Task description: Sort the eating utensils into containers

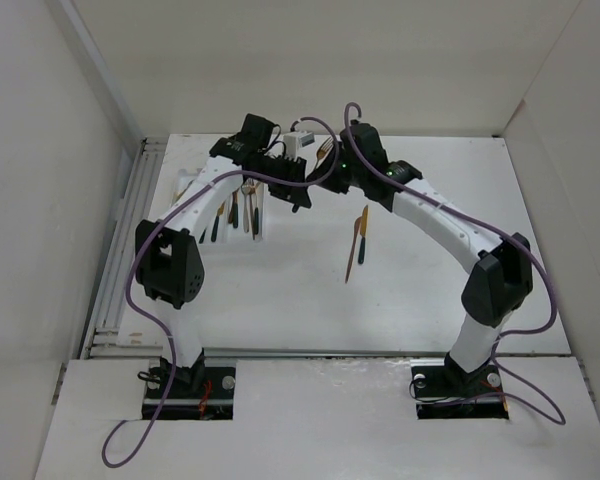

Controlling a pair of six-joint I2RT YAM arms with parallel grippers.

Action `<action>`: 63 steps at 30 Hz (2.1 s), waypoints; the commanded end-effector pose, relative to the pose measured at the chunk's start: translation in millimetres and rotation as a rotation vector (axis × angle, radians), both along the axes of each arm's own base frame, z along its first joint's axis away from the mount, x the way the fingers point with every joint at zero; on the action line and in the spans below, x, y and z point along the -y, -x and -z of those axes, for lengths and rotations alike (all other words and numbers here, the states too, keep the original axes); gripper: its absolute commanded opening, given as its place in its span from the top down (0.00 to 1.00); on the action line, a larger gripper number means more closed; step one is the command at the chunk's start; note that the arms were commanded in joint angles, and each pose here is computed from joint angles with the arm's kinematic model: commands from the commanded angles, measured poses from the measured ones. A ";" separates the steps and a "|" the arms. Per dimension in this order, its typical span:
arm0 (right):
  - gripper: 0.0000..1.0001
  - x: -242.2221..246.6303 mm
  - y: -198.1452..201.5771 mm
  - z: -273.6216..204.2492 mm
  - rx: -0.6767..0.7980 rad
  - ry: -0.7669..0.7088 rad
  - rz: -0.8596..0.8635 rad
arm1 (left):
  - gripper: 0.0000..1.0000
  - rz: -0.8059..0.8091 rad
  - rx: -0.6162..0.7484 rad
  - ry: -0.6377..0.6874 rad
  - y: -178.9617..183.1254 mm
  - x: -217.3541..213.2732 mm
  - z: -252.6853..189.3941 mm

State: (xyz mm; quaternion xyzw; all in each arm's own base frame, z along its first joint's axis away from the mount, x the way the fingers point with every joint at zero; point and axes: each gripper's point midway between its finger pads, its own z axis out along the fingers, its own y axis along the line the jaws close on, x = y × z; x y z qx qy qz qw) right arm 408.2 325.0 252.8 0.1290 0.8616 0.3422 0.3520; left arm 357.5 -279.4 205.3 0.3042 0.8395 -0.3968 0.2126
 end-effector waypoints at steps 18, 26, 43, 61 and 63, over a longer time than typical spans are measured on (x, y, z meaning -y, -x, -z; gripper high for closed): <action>0.54 55.1 -3.8 -28.7 0.125 0.039 0.107 | 1.00 -0.441 -0.204 -0.010 -60.1 -143.2 86.7; 0.54 76.6 -3.6 -20.7 0.117 0.081 0.141 | 0.93 -0.504 -0.294 -0.056 -70.3 -163.0 123.4; 0.67 148.8 20.1 128.8 -0.211 0.441 0.163 | 0.50 -0.560 -0.170 -0.144 -91.3 -181.2 88.6; 0.67 146.8 21.6 214.4 -0.360 0.652 0.091 | 0.49 -0.571 -0.042 -0.142 -90.5 -186.2 34.9; 0.67 144.7 22.5 214.2 -0.354 0.660 0.089 | 0.49 -0.571 -0.042 -0.142 -90.5 -186.2 34.9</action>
